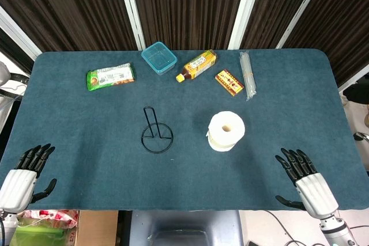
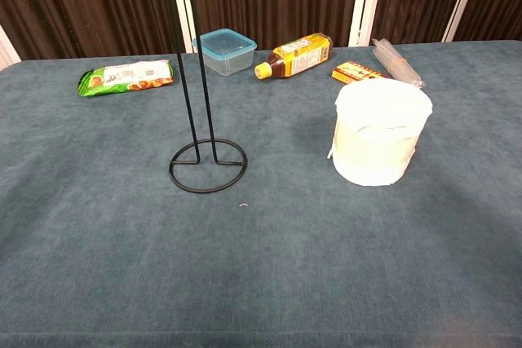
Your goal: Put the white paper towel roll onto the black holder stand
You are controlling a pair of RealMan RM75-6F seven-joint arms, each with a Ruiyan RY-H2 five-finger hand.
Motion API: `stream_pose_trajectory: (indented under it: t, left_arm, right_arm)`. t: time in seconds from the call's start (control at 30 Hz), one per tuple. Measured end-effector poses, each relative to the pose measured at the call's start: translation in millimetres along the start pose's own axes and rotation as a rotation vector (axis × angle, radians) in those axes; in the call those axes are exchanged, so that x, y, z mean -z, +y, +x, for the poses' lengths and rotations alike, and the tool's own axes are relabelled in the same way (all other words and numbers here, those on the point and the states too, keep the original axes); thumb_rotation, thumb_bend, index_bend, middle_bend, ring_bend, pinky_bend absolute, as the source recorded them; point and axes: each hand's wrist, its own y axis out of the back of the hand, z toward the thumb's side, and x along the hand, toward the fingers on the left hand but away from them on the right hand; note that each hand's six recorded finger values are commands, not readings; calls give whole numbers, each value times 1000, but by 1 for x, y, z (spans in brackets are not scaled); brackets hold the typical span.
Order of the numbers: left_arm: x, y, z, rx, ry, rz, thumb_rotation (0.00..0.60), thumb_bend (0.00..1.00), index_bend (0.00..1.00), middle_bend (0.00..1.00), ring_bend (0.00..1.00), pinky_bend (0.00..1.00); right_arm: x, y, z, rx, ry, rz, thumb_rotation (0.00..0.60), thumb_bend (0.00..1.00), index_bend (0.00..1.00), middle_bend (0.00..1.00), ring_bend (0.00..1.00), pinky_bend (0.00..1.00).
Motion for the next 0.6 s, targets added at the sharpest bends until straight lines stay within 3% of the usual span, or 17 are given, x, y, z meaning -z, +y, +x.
stream_pose_trajectory:
  t: [0.3, 0.4, 0.6]
  left_arm:
    - [7, -5, 18, 12, 5, -5, 600, 395, 0, 23, 30, 100]
    - [8, -1, 21, -8, 4, -9, 600, 395, 0, 17, 31, 101]
    - [12, 2, 21, -37, 37, 15, 600, 394, 0, 14, 31, 108]
  right_arm:
    - [0, -5, -11, -7, 12, -42, 600, 109, 0, 0, 0, 0]
    - [-3, -8, -31, -40, 46, -97, 600, 108, 0, 0, 0, 0]
    - [-6, -12, -99, -108, 79, -135, 600, 108, 0, 0, 0, 0]
